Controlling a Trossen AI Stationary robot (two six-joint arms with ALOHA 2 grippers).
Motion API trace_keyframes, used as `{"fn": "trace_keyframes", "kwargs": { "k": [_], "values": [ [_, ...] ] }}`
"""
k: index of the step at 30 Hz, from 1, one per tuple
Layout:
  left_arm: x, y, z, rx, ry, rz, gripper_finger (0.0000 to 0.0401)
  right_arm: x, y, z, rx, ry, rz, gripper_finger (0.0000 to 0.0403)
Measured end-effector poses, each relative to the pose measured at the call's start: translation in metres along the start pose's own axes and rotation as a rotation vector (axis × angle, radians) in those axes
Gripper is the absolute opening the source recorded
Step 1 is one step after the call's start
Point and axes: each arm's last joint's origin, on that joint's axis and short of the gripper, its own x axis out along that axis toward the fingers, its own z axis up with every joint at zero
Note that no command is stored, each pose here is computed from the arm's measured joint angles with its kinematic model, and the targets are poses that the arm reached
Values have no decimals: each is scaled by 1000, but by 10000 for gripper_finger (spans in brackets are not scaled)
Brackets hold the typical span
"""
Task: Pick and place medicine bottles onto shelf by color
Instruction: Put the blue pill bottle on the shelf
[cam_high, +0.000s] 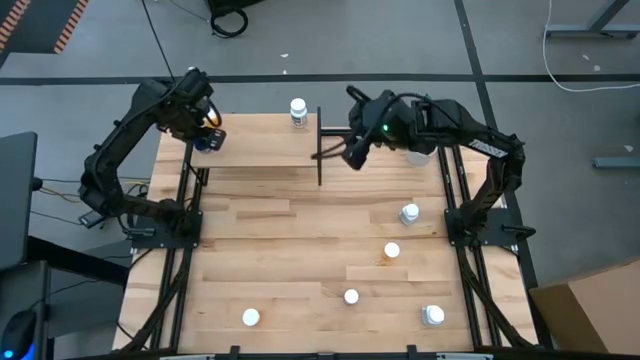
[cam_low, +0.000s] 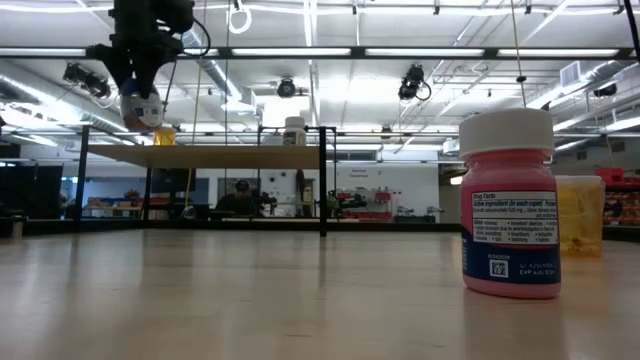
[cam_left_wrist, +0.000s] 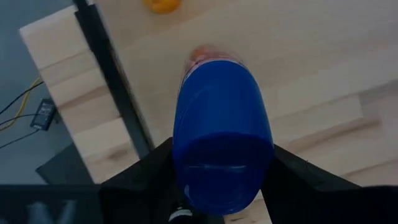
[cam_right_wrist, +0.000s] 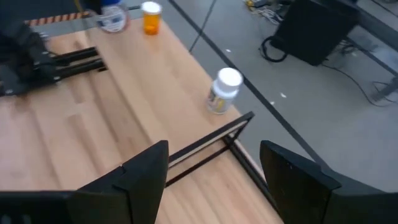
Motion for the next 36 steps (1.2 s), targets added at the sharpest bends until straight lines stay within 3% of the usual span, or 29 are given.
{"fn": "trace_keyframes", "kwargs": {
  "k": [14,23,36],
  "values": [
    [14,-2,13,3,59,19,200,15,-29,9,35,-14,-13,261],
    [30,-6,26,-148,115,40,199,16,-29,9,13,-9,18,261],
    [29,-7,25,-235,126,10,208,16,-27,8,4,-1,82,261]
  ]
}}
